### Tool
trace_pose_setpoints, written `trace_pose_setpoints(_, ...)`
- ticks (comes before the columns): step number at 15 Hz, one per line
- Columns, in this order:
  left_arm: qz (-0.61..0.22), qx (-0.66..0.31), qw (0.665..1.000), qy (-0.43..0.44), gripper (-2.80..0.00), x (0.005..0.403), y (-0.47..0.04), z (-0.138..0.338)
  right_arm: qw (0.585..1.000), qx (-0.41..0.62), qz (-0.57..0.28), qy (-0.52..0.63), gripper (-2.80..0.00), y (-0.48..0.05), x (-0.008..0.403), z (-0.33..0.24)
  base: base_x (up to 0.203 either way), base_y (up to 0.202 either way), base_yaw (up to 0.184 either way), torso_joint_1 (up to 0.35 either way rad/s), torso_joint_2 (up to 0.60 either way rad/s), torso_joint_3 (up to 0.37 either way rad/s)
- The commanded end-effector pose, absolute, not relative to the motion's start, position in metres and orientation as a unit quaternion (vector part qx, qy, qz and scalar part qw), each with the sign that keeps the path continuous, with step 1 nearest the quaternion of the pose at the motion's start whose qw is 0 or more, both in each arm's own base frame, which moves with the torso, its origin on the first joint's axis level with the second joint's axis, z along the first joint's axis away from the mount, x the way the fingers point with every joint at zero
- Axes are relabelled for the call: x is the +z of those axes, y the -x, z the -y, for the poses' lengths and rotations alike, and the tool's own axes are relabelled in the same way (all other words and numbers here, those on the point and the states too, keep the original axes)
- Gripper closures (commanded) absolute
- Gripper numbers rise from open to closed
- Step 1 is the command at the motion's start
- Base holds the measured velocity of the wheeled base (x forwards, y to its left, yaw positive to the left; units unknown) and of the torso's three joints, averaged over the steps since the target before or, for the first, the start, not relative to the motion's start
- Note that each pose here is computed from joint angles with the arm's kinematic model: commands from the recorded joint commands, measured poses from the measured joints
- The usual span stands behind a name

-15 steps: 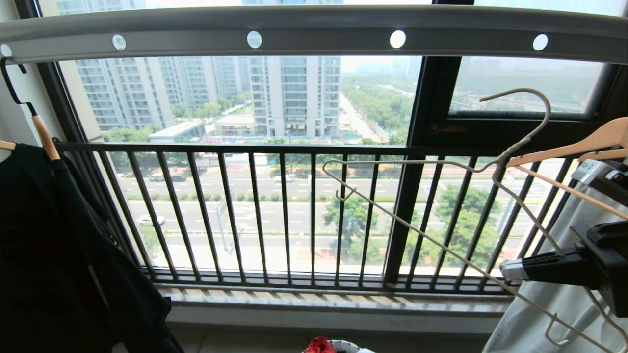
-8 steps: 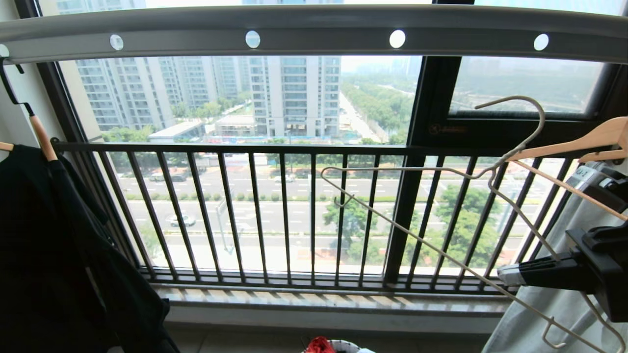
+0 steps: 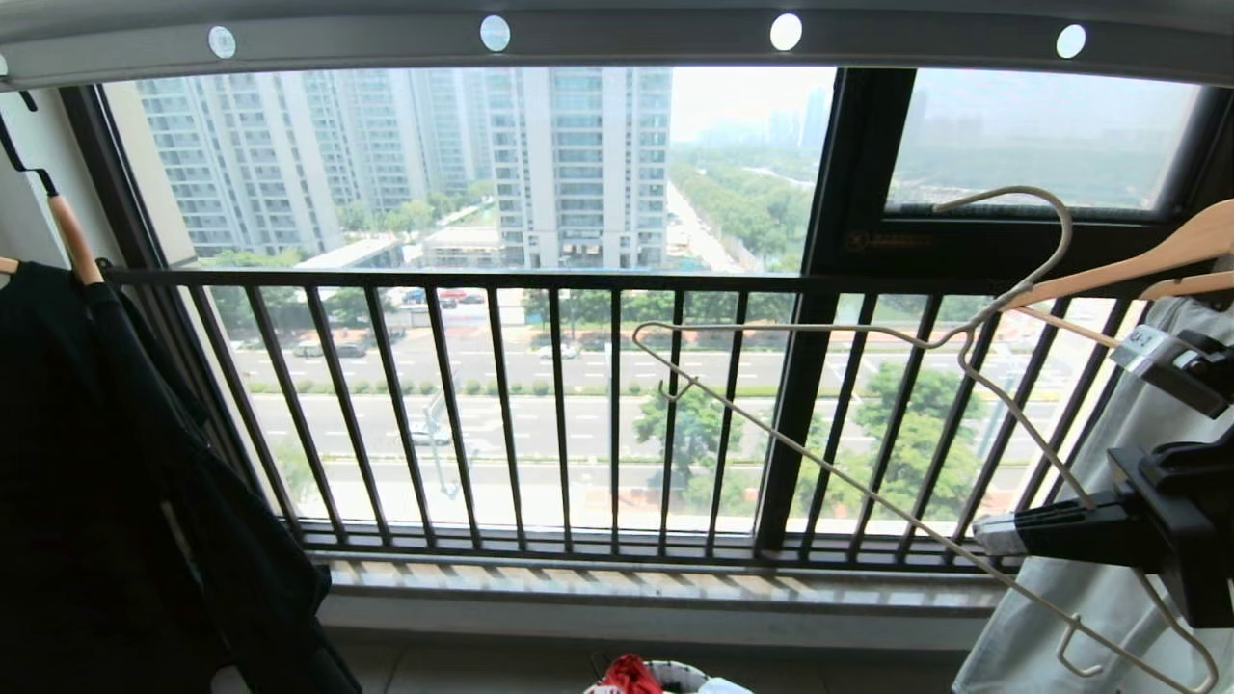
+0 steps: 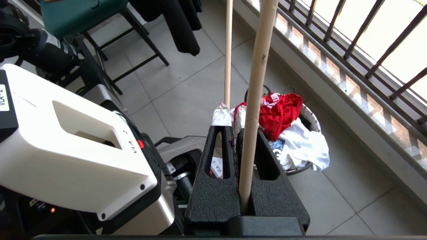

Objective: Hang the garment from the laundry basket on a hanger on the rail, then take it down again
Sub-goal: Pick up the clothes rack on the clothesline, then pick up clothes from the basket

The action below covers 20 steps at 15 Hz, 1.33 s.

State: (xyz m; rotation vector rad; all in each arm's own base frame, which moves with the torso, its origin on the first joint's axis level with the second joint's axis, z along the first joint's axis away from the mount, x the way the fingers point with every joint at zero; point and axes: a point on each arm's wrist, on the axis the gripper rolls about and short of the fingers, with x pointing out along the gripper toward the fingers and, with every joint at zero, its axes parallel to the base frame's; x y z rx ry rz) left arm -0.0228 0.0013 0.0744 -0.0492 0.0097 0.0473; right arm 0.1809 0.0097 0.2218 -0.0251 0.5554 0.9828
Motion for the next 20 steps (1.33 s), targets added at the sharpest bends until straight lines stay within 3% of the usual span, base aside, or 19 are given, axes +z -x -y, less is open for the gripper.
trace_pose_setpoints(1,-0.005,0.024,0.999,0.025,0.0,0.0746,0.0228,-0.0013,0.845,0.466,-0.264,0.01,0.0,-0.1809,0.2213,-0.0089,0.0,0.0,0.0,-0.144,0.31,0.168)
trace_pose_setpoints(20,-0.005,0.024,0.999,0.025,0.0,0.0748,0.0228,-0.0013,0.853,0.456,-0.254,0.012,0.0,-0.1785,0.2232,-0.0049,0.0,0.0,0.0,-0.17,0.38,0.209)
